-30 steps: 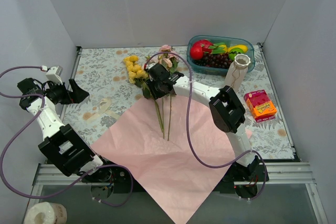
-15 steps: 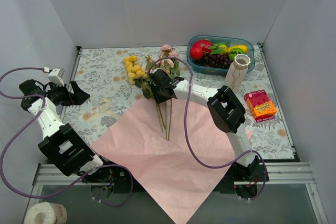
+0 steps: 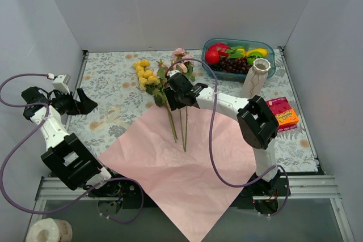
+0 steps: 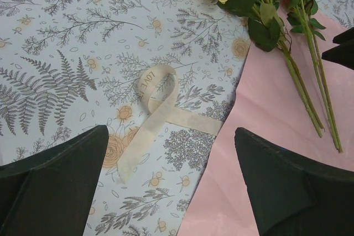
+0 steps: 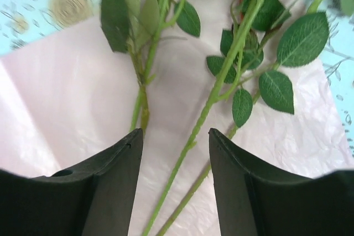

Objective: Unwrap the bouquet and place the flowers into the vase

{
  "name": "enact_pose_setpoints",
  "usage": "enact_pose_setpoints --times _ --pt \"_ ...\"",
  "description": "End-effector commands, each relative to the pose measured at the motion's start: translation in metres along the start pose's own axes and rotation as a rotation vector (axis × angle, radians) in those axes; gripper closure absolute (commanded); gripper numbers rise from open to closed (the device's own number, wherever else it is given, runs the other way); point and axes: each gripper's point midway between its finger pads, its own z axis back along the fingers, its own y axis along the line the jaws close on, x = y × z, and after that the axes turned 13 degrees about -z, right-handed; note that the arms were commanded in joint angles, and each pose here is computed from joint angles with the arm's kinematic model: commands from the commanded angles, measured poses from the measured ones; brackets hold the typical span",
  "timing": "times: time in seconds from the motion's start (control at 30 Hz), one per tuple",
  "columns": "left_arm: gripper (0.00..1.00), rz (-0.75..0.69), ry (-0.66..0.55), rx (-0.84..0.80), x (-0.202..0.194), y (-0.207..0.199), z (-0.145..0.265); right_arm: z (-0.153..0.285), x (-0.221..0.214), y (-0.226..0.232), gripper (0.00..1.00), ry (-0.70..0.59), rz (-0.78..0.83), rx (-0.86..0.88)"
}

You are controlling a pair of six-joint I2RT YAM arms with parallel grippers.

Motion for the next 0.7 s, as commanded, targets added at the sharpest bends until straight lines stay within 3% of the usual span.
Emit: enact_pose_setpoints --times 0.0,0.37,0.67 --pt "0.02 -0.014 -0.007 -0.009 -0.001 -0.002 0.0 0.019 0.036 0.015 0.41 -0.112 -0.018 0.058" --pt "0.02 -0.015 0.007 0.004 -0.005 0.001 -0.001 -0.012 0.01 -0.001 0.46 -0.036 -0.041 -0.016" --pt "0.02 -0.017 0.009 0.0 -0.007 0.002 -0.002 -0.009 0.008 -0.01 0.47 -0.058 -0.053 -0.044"
